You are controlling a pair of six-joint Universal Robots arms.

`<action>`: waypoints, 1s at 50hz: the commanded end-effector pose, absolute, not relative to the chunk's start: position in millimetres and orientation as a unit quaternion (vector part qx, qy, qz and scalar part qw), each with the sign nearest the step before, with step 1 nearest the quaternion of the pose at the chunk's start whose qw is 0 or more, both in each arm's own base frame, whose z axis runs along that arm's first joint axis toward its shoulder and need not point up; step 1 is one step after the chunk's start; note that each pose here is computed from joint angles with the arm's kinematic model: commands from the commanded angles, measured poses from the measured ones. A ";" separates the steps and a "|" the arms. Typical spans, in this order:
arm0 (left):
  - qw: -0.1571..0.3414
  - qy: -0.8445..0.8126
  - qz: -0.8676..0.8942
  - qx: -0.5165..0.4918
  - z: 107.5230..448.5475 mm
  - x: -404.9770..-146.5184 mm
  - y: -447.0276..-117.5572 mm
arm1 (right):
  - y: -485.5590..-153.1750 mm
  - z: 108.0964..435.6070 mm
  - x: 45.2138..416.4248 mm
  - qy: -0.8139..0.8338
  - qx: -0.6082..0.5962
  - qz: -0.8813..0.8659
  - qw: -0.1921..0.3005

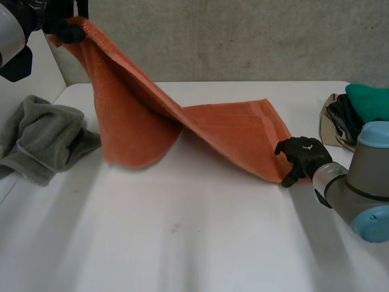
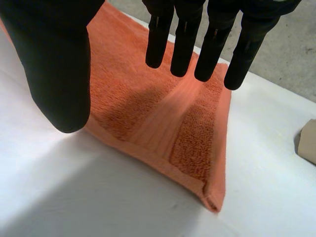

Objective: Fold the laundry.

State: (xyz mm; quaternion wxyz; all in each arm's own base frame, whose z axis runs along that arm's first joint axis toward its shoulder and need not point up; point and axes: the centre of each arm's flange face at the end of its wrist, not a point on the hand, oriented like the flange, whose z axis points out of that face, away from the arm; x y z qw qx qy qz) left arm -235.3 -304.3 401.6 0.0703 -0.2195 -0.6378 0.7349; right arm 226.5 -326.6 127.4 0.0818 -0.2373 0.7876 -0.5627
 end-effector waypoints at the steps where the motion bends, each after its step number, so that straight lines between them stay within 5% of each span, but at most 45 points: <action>1: 0.075 -0.641 0.731 -0.220 404.0 -236.1 -300.1 | -295.3 142.6 232.9 0.805 -0.194 -0.545 0.133; 10: 0.093 -0.620 0.746 -0.222 424.0 -246.0 -282.6 | -289.4 117.2 267.8 0.807 -0.101 -0.540 0.217; 18: 0.099 -0.605 0.765 -0.198 446.3 -242.0 -271.1 | -329.7 103.1 271.0 0.785 -0.040 -0.600 0.145; 30: 0.078 -0.619 0.764 -0.165 445.9 -216.6 -283.0 | -382.5 143.3 212.7 0.752 -0.001 -0.656 0.065; 37: 0.066 -0.662 0.729 -0.162 414.1 -202.4 -301.9 | -389.2 152.6 189.6 0.770 -0.084 -0.625 0.095; 42: 0.064 -0.707 0.685 -0.167 378.3 -191.7 -314.1 | -381.0 182.8 178.3 0.771 -0.171 -0.599 0.135; 50: 0.033 -0.768 0.603 -0.214 341.8 -165.0 -313.6 | -342.9 315.1 136.1 0.714 -0.263 -0.649 -0.002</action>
